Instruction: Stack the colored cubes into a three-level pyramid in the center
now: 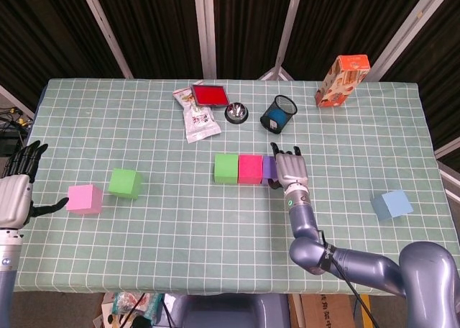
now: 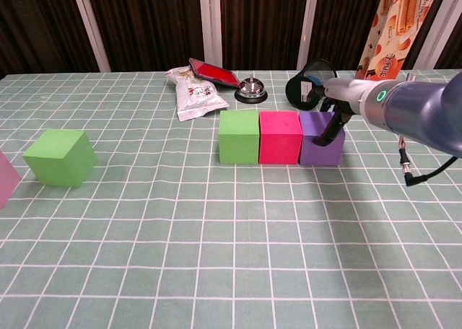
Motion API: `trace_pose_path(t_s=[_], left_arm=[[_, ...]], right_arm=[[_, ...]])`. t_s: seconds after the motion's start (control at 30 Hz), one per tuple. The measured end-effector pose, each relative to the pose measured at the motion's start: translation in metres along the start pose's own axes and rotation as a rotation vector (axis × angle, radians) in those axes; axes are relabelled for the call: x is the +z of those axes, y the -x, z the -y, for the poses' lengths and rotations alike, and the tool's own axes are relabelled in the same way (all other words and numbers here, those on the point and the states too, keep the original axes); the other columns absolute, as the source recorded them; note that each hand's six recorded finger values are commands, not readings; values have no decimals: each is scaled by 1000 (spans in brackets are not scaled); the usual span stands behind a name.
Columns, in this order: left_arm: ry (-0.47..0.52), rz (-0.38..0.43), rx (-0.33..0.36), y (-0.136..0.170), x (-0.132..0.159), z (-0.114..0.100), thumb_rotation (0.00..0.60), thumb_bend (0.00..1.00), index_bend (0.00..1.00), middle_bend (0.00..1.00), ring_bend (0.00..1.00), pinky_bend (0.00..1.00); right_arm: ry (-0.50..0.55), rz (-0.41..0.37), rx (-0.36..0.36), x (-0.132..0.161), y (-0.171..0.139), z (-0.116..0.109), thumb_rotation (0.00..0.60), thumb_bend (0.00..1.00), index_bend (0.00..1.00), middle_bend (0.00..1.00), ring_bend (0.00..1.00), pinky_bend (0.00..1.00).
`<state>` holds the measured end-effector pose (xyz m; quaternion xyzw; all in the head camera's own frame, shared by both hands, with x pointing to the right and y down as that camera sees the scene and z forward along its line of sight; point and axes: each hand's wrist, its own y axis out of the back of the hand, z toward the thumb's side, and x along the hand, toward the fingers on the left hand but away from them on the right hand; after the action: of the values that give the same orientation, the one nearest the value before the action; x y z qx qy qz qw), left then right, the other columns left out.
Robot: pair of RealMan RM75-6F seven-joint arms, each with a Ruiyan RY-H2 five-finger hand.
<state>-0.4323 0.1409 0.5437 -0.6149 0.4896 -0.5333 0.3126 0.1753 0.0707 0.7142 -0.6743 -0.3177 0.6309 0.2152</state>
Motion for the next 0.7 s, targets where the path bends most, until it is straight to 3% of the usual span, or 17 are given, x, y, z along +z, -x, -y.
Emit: trace_pose_path(t_s=[0.7], left_arm=[[-1,1,1,0,0,0,600,88,0,0,0,11]], right_arm=[[-2,2,3,-2,-2,0,600,337,0,181,154,0]])
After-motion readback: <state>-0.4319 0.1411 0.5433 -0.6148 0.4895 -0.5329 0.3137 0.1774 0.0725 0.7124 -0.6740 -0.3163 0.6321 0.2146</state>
